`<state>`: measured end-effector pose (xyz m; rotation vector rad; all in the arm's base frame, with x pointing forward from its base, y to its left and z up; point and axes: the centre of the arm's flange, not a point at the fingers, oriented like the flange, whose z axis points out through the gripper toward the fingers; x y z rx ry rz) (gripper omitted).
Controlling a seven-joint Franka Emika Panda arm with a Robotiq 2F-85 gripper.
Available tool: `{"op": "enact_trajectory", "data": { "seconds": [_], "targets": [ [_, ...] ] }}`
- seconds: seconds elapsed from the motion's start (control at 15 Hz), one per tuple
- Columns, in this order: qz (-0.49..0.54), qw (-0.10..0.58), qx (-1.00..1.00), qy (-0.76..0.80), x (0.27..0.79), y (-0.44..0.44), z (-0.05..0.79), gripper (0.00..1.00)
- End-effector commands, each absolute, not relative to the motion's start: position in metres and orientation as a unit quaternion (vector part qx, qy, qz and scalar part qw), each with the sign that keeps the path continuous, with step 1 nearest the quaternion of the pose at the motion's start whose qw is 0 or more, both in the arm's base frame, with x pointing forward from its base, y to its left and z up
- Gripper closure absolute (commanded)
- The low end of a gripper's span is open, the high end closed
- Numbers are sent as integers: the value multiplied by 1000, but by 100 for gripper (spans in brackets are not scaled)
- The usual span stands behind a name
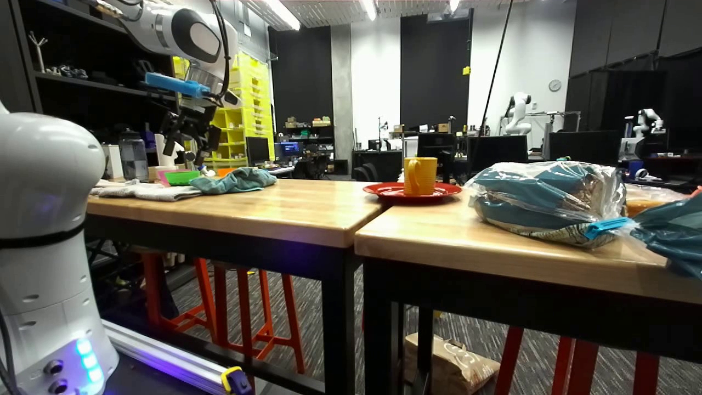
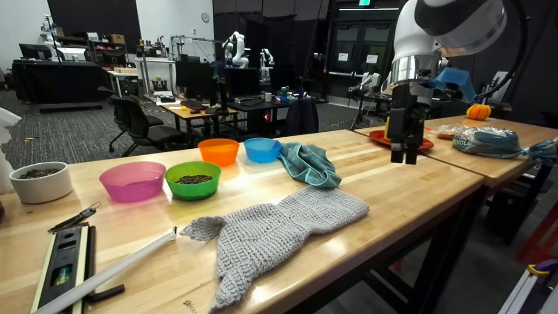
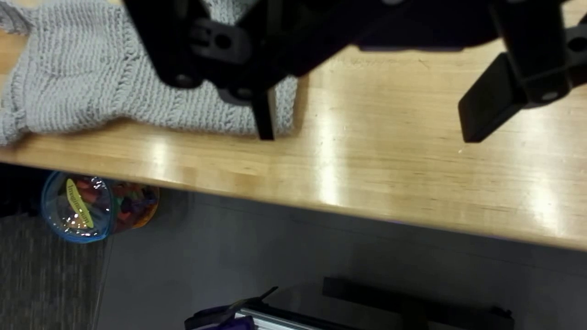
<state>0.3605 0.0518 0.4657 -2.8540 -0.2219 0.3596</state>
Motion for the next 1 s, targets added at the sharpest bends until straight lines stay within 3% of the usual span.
{"op": "enact_trajectory", "data": {
  "seconds": [0.0, 0.93],
  "targets": [
    [109, 133, -983, -70, 360, 59, 458, 0],
    [80, 232, -969, -16, 353, 75, 421, 0]
  ]
}}
